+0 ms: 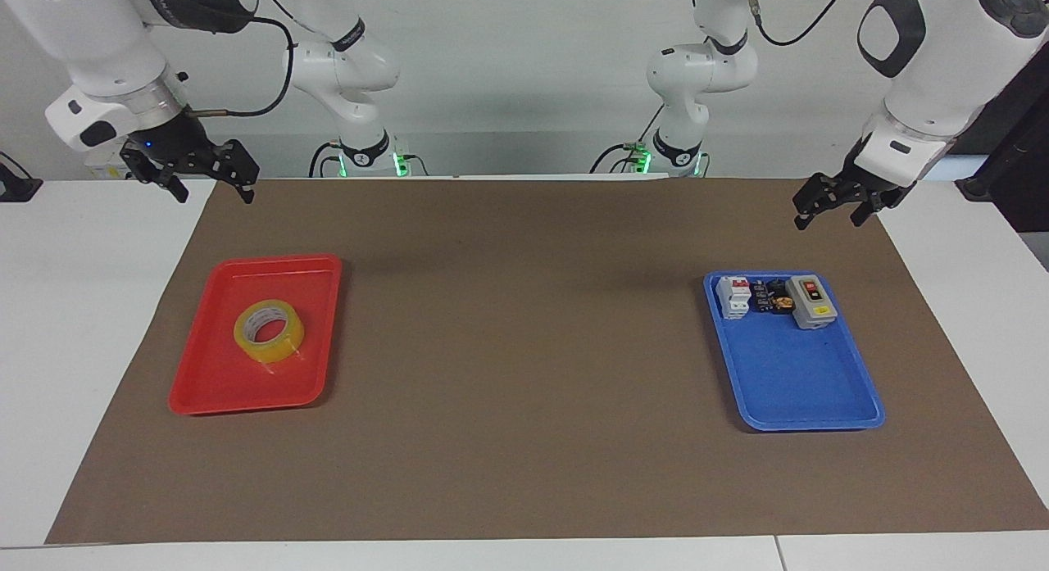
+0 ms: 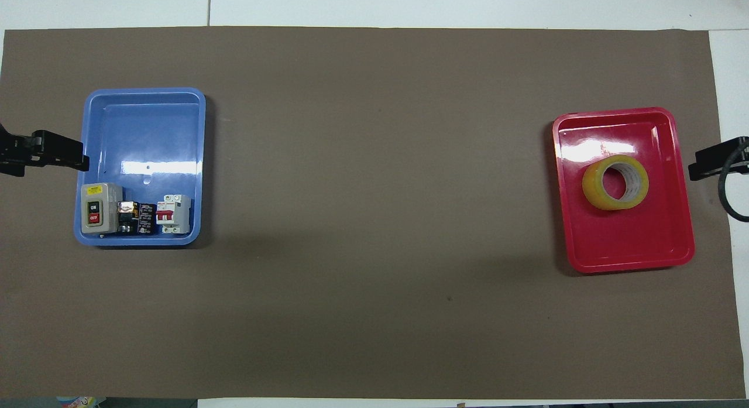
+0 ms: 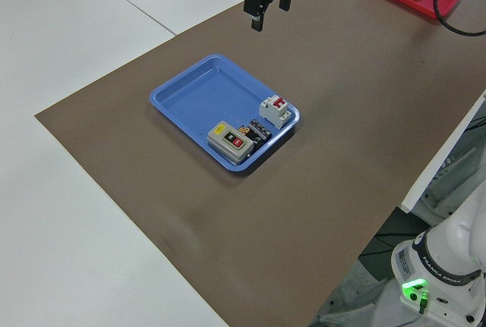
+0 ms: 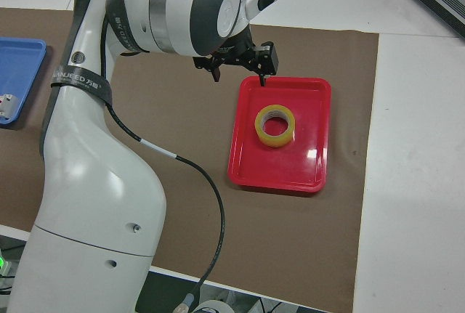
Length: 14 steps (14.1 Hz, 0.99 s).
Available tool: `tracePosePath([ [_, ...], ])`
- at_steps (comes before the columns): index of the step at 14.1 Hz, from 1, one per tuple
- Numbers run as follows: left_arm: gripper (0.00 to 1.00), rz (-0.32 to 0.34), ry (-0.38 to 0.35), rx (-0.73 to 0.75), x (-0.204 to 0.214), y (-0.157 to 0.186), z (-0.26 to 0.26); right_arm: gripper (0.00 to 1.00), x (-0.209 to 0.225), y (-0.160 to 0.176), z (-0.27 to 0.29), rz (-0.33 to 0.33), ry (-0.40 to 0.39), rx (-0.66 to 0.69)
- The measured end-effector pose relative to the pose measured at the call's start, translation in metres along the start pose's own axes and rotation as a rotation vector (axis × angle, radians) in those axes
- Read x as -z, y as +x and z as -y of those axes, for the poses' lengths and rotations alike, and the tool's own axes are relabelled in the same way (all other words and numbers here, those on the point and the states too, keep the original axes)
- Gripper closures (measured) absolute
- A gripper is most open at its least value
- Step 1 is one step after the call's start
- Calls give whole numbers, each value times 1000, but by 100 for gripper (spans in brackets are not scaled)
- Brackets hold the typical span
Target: Place and move tape with both arms
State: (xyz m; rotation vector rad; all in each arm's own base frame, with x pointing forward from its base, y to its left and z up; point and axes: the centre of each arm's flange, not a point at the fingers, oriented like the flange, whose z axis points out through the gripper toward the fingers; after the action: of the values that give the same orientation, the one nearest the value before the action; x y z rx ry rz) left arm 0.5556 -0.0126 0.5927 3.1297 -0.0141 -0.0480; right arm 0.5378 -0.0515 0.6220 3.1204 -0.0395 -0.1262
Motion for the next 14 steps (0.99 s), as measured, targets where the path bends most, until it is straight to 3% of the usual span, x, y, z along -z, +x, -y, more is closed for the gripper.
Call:
tracePosePath([
  [14, 0, 0, 0, 0, 0, 0, 0, 0, 1, 0, 7, 2, -1, 14],
])
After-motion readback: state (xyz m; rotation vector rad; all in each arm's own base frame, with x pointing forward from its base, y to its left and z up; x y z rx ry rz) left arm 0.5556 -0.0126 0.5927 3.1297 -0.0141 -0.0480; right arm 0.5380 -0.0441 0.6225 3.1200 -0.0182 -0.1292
